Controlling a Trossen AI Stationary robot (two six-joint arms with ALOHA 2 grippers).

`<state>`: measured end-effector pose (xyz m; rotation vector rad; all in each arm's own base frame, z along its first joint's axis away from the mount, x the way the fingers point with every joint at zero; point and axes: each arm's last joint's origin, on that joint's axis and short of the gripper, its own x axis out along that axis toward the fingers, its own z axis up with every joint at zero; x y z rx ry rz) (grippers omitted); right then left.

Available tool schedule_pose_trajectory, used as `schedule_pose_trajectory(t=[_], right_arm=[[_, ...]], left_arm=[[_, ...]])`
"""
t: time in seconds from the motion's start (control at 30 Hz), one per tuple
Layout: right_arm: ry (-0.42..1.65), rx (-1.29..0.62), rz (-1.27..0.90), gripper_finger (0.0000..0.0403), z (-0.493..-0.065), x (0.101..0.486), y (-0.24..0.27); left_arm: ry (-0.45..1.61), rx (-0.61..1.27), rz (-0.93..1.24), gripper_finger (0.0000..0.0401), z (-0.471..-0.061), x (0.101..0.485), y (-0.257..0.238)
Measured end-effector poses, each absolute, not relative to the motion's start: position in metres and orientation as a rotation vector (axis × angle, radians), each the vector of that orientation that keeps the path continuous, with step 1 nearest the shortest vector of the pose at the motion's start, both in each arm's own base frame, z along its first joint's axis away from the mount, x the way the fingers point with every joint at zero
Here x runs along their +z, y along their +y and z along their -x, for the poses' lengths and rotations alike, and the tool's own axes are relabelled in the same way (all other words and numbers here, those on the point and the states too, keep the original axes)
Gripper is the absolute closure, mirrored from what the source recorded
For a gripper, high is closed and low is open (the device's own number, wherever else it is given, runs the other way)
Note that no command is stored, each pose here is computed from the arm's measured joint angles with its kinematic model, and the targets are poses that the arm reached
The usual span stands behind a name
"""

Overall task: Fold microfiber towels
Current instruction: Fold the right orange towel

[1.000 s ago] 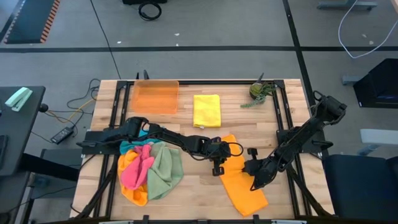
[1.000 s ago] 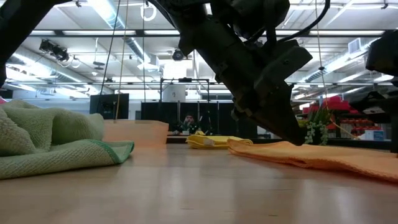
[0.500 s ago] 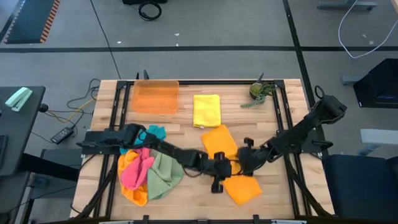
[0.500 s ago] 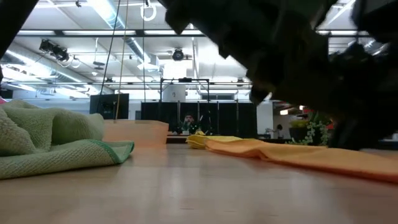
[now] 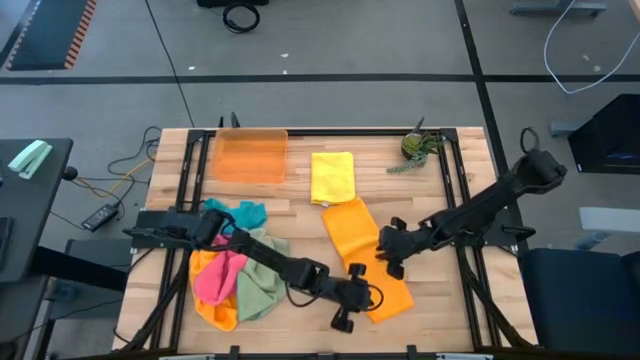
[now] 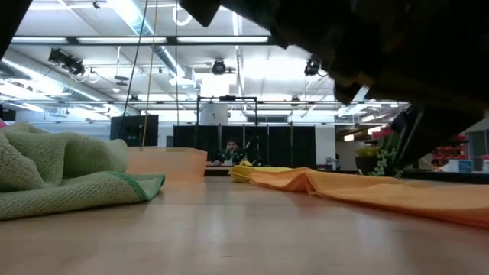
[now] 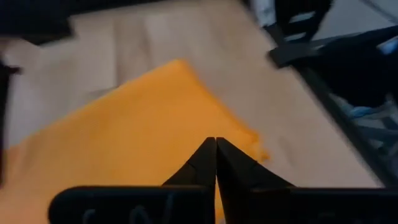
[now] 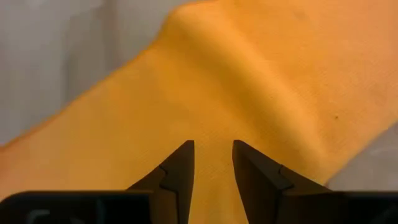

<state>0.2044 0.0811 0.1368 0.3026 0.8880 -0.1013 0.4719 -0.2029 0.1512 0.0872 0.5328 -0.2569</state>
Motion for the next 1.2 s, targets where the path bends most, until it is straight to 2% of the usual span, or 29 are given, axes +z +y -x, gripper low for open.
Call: schedule_pose_trajectory(t=[0.33,0.5,0.9,1.2], right_arm=[[0.926,0.015,-0.305,0.0285,-0.159,0.165,0.105],[0.898,0.049,-0.308,0.0285,-0.142,0.166,0.126],[0.858,0.025,-0.327,0.0285,-0.13,0.166,0.138],[0.859,0.025,-0.325,0.0285,-0.13,0.166,0.138]], left_arm=[[0.487,-0.291,-0.074,0.0262,-0.47,0.148,-0.218],[0.5,-0.291,-0.064,0.0229,-0.471,0.139,-0.218],[0.54,-0.318,-0.013,0.0242,-0.475,0.113,-0.214],[0.558,-0.324,0.016,0.0295,-0.477,0.098,-0.214]])
